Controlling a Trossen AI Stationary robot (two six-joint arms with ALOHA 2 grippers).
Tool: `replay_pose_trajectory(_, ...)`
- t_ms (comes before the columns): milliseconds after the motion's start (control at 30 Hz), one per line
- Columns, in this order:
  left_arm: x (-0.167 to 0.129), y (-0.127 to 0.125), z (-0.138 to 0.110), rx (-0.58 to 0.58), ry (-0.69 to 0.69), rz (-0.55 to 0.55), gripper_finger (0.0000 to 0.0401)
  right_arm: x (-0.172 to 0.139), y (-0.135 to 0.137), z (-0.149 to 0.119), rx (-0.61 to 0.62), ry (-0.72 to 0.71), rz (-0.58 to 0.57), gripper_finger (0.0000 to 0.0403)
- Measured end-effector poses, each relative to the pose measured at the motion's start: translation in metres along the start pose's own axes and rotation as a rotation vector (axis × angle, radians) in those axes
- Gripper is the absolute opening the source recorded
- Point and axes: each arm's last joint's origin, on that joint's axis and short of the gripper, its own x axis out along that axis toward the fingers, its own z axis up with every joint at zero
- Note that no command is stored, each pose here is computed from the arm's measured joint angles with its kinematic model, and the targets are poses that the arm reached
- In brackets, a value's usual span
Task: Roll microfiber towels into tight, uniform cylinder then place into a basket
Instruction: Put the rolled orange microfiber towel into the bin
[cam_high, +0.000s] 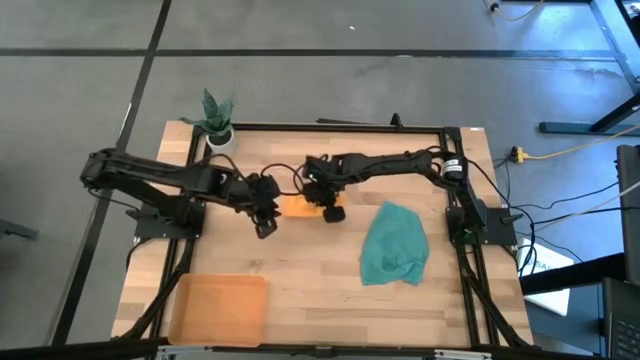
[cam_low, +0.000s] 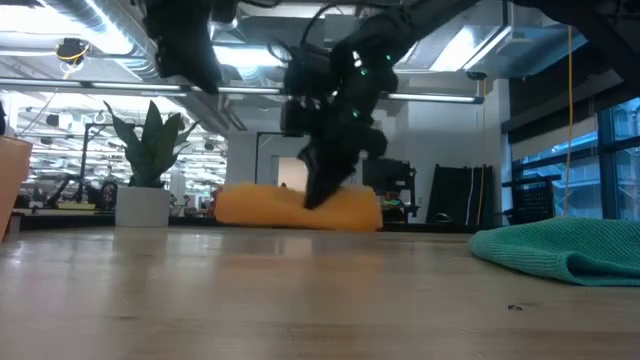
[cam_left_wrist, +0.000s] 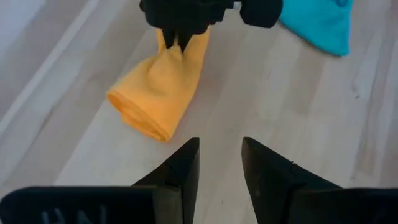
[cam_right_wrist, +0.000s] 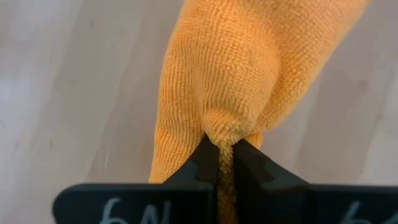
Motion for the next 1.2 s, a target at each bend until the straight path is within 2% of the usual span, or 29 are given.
replay_pose_trajectory(367, -0.034, 0.018, -0.017, -0.027, 0.034, 0.075, 0.011, -0.037, 0.001, 0.042, -0.03, -0.103, -0.044, 0.0021)
replay_pose_trajectory(533, -0.052, 0.026, -0.025, -0.06, 0.023, 0.086, 0.011, -0.051, 0.009, 0.058, 0.015, -0.145, -0.044, 0.0021)
replay_pose_trajectory(967, -0.099, 0.051, -0.052, -0.075, -0.016, 0.057, 0.011, -0.052, 0.039, 0.084, 0.138, -0.261, -0.015, 0.0021)
replay_pose_trajectory(1133, -0.11, 0.055, -0.059, -0.063, -0.032, 0.032, 0.011, -0.054, 0.049, 0.097, 0.096, -0.359, -0.018, 0.0021)
replay_pose_trajectory(1200, -0.114, 0.057, -0.064, -0.079, -0.024, 0.019, 0.011, -0.055, 0.053, 0.102, 0.076, -0.41, 0.018, 0.0021)
